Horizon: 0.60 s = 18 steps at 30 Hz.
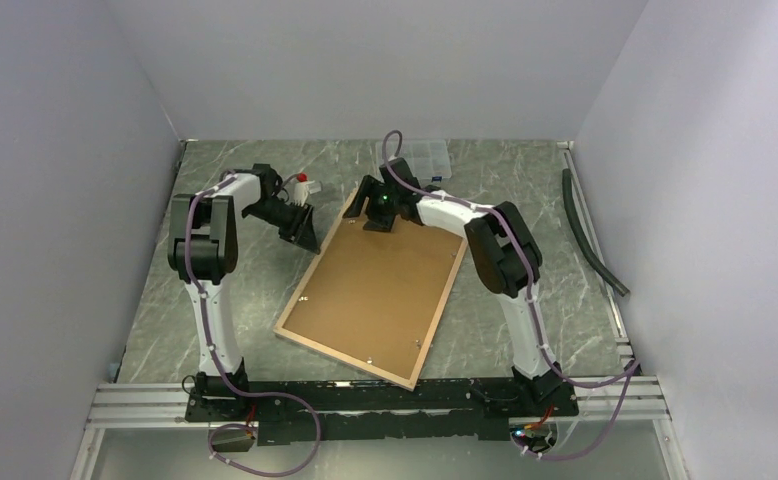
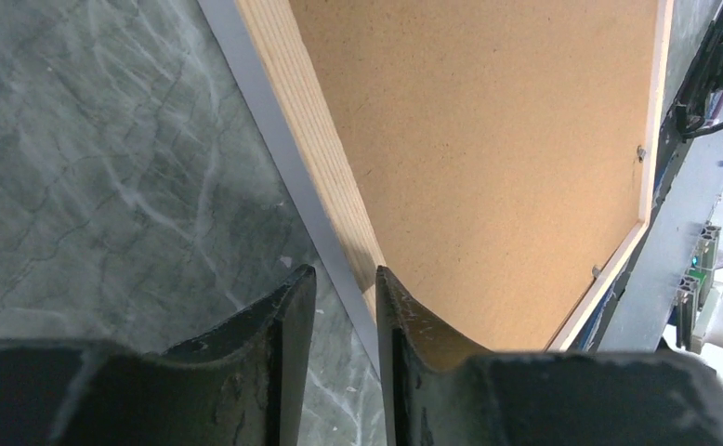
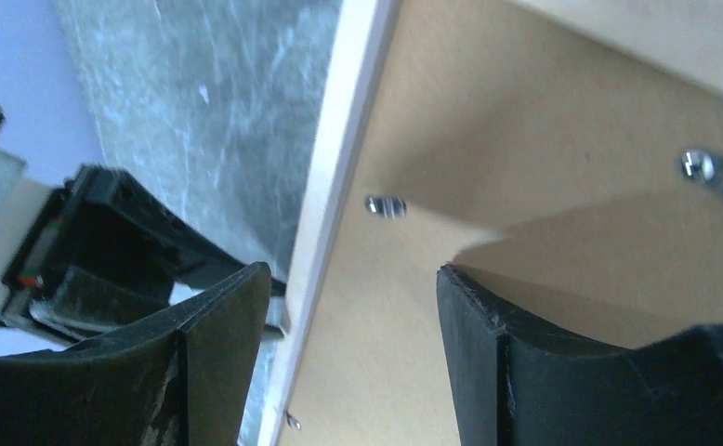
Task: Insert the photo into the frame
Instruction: Install the photo frame at the center of the board.
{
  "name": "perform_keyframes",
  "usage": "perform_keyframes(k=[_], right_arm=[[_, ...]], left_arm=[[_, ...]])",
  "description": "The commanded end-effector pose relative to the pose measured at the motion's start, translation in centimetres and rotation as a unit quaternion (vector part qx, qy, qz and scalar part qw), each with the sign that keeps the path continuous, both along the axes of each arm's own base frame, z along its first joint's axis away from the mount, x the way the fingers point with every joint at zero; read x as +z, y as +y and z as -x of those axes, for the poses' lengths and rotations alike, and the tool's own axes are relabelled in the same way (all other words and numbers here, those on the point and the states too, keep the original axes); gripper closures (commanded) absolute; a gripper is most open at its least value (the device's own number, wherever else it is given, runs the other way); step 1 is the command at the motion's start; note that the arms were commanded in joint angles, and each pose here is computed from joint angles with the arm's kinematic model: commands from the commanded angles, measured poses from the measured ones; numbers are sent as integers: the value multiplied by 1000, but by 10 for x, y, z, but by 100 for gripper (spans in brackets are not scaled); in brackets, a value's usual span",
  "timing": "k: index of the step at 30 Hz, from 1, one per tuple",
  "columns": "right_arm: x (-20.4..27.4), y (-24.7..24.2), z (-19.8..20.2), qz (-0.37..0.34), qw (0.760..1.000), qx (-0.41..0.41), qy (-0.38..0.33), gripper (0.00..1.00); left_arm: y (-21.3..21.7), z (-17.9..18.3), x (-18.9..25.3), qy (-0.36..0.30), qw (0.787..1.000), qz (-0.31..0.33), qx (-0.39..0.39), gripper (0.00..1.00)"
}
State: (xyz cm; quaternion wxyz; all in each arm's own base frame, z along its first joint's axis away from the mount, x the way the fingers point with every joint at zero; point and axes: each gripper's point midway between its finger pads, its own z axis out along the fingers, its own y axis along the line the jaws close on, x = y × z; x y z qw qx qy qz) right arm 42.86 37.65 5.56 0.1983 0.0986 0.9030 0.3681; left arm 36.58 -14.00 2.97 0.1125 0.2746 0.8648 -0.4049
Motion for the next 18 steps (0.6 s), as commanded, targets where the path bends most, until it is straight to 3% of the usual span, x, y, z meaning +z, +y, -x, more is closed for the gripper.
perform_keyframes(k=[1, 18], right_arm=[[10, 11, -27, -12, 999, -5, -30, 31], [-5, 30, -33, -65, 998, -17, 12, 35]], left_arm=[[-4, -3, -2, -3, 1000, 7, -1, 66], [-1, 7, -7, -5, 1000, -1, -7, 72]])
